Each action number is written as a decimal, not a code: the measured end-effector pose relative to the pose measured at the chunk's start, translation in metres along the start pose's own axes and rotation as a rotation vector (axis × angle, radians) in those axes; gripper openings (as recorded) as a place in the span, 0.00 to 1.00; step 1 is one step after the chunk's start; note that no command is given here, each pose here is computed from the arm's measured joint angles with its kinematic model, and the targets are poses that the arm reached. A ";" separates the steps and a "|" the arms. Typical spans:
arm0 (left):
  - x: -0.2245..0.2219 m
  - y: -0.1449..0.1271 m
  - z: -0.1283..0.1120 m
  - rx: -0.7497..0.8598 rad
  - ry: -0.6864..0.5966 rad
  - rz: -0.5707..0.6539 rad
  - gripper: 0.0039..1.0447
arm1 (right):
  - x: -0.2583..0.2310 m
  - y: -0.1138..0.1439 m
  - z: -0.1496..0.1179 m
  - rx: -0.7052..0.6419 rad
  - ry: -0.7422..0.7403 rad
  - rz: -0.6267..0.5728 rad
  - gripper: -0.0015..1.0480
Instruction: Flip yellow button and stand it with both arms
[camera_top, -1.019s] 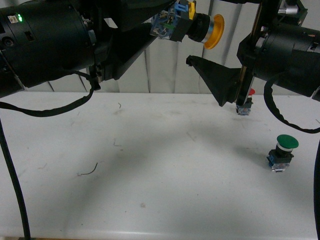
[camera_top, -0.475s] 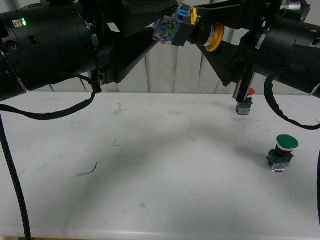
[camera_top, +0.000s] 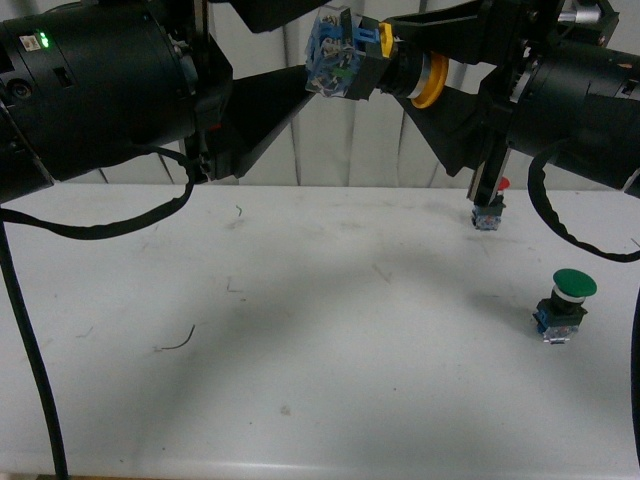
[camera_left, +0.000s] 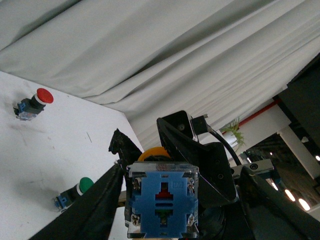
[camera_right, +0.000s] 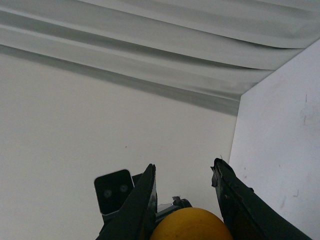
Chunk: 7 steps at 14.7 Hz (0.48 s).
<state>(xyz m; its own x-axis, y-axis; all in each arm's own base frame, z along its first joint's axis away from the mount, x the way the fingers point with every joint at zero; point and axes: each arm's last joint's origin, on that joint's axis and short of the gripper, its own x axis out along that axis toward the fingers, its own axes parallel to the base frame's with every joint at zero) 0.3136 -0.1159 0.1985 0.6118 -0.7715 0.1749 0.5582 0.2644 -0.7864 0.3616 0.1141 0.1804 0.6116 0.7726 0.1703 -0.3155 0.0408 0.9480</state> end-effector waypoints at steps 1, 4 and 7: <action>0.000 0.000 0.000 0.000 -0.004 0.002 0.78 | -0.001 0.000 0.001 -0.001 -0.002 -0.001 0.32; -0.002 0.002 0.002 0.001 -0.013 0.010 0.93 | -0.001 0.000 0.002 -0.002 -0.006 -0.003 0.32; -0.009 0.007 0.009 0.005 -0.031 0.041 0.94 | -0.004 -0.001 0.006 -0.007 -0.017 -0.006 0.32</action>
<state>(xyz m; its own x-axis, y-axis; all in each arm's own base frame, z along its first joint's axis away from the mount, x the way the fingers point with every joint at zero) 0.3171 -0.1017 0.1968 0.6512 -0.7416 0.1610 0.5351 0.2983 -0.7904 0.3637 0.1075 0.1803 0.6258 0.7613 0.1694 -0.3167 0.0496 0.9472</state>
